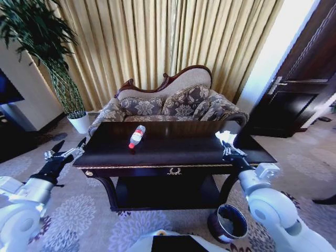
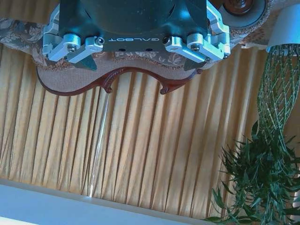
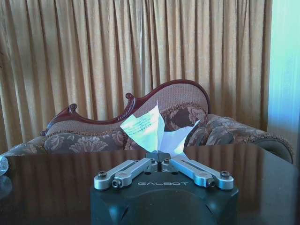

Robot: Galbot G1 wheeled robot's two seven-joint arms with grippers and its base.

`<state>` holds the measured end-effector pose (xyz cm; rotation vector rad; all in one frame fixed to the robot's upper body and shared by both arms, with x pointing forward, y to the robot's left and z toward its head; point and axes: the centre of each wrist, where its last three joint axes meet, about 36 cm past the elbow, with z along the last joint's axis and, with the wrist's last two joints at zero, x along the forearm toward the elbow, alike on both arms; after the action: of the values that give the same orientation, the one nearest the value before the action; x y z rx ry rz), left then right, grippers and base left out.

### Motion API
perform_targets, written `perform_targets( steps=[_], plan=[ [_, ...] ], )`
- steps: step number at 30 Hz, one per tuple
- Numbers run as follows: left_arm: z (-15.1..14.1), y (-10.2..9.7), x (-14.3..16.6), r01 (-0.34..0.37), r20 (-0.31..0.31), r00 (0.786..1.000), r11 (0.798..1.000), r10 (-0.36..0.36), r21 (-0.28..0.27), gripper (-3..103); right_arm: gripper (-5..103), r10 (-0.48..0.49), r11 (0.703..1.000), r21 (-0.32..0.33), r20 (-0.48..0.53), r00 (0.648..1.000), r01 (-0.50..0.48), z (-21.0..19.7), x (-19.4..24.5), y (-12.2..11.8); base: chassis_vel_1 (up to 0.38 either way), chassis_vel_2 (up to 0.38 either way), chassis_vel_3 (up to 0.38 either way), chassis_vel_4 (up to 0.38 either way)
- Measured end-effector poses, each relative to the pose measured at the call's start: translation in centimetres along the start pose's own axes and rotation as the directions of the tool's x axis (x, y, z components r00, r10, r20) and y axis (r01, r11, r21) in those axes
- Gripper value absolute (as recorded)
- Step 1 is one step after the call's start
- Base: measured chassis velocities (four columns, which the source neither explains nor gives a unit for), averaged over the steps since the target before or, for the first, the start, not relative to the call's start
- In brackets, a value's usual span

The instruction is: Move to the front of the table and place the trash on the table into the trash bin.

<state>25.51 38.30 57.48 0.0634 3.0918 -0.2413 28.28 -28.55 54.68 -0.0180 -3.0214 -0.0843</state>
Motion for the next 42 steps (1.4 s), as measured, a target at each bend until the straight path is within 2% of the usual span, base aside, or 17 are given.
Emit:
perform_targets(
  steps=[8,13,14,16,25,30,33,34,36,38,39,41,42],
  plan=[
    [-0.1,-0.1,0.0,0.004,-0.001,1.0,0.999,-0.004,-0.041,100,0,0.002,1.0,-0.006,-0.005,1.0,-0.002,0.2,0.2,0.2,0.073,-0.069,-0.067,0.078],
    [0.0,0.0,-0.1,0.008,0.008,1.0,0.995,-0.007,-0.102,100,0,0.003,1.0,-0.004,-0.002,1.0,-0.003,0.2,0.2,0.2,0.214,-0.188,-0.191,0.189],
    [0.1,0.2,-0.1,0.013,0.015,1.0,0.99,-0.011,-0.138,100,0,0.001,1.0,-0.003,-0.001,1.0,-0.001,0.2,0.2,0.3,0.232,-0.21,-0.221,0.2],
    [0.2,0.4,-0.1,0.012,0.018,1.0,0.989,-0.01,-0.15,100,0,0.001,1.0,-0.001,-0.001,1.0,-0.001,0.2,0.2,0.4,0.232,-0.228,-0.214,0.201],
    [0.7,0.5,0.1,0.021,0.01,1.0,0.99,-0.02,-0.143,100,0,-0.006,1.0,0.008,-0.002,1.0,0.006,0.5,0.3,0.7,0.167,-0.176,-0.158,0.142],
    [0.9,0.5,0.2,0.023,0.009,1.0,0.991,-0.022,-0.134,100,0,0.002,0.999,0.035,-0.031,1.0,-0.001,1.9,-0.1,0.4,0.005,-0.014,-0.007,0.005],
    [1.1,0.5,0.3,0.027,0.009,1.0,0.992,-0.026,-0.124,100,0,0.069,0.993,0.103,-0.123,0.99,-0.056,6.1,-1.7,-1.3,0.0,0.0,0.0,0.0],
    [1.1,0.5,0.3,0.027,0.009,1.0,0.992,-0.026,-0.124,100,0,0.069,0.993,0.103,-0.123,0.99,-0.056,6.1,-1.7,-1.3,0.0,0.0,0.0,0.0],
    [1.1,0.4,0.5,0.029,0.012,1.0,0.993,-0.027,-0.118,100,0,0.109,0.99,0.109,-0.218,0.97,-0.086,9.7,-2.7,-2.8,0.0,0.0,0.0,0.0],
    [1.1,0.3,0.5,0.029,0.014,1.0,0.993,-0.028,-0.116,100,0,0.119,0.989,0.11,-0.245,0.962,-0.094,10.8,-3.1,-3.2,0.0,0.0,0.0,0.0],
    [1.0,0.3,0.6,0.031,0.018,0.999,0.993,-0.029,-0.115,100,0,0.141,0.987,0.115,-0.296,0.945,-0.111,13.3,-4.0,-4.3,0.0,0.0,0.0,0.0],
    [1.0,0.3,0.6,0.031,0.019,0.999,0.993,-0.029,-0.115,100,0,0.151,0.986,0.117,-0.311,0.938,-0.12,14.1,-4.3,-4.6,0.0,0.0,0.0,0.0],
    [0.9,0.2,0.6,0.032,0.021,0.999,0.993,-0.03,-0.114,100,0,0.179,0.982,0.121,-0.347,0.921,-0.145,16.1,-5.2,-5.7,0.0,0.0,0.0,0.0]
  ],
)
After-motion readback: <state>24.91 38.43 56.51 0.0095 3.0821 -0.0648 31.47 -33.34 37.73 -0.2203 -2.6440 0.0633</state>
